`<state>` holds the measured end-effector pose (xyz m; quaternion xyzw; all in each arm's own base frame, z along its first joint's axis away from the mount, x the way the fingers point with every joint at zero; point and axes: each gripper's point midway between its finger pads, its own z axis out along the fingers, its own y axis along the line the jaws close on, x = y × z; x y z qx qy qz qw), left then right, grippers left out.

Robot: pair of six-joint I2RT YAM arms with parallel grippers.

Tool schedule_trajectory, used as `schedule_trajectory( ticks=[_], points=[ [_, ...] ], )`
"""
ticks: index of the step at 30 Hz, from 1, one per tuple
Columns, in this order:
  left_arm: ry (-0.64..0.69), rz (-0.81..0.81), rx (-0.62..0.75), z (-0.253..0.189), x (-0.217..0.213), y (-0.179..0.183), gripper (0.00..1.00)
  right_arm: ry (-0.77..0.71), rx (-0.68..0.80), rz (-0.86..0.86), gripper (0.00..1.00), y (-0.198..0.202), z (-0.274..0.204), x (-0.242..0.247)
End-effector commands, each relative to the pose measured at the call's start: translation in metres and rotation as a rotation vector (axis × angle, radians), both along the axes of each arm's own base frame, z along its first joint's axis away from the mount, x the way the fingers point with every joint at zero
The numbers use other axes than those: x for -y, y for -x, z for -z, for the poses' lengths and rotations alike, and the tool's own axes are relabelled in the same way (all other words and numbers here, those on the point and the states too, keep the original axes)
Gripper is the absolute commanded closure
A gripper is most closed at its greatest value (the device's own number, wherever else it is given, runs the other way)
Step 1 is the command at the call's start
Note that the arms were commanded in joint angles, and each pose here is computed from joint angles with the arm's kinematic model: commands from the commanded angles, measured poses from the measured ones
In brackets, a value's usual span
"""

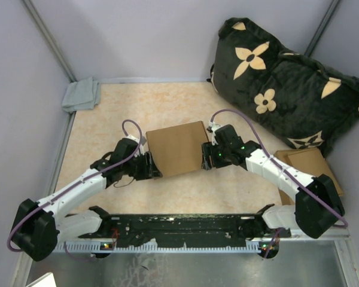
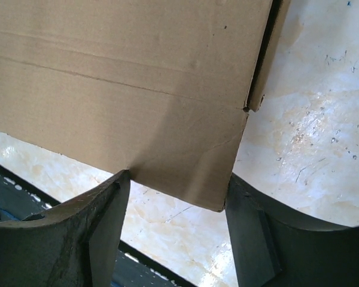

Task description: Fold the paper box

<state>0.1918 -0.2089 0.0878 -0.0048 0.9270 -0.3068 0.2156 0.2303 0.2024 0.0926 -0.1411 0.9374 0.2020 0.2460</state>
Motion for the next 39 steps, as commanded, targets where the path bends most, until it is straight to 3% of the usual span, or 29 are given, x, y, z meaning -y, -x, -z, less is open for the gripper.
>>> schedule_trajectory(
  ticks=[1, 13, 29, 39],
  points=[
    [0.088, 0.028, 0.031, -0.019, 0.013, -0.002, 0.48, -0.075, 0.058, -0.03, 0.35, -0.008, -0.03, -0.016],
    [0.123, 0.038, 0.014, -0.022, 0.01, 0.003, 0.47, -0.091, 0.047, -0.054, 0.3, -0.008, -0.047, -0.022],
    [0.191, 0.063, -0.037, -0.01, 0.008, 0.006, 0.47, -0.05, 0.021, -0.057, 0.22, -0.012, -0.033, -0.021],
    [0.196, 0.079, -0.039, -0.011, 0.009, 0.005, 0.53, 0.008, 0.044, -0.024, 0.19, -0.018, -0.032, -0.011]
  ],
)
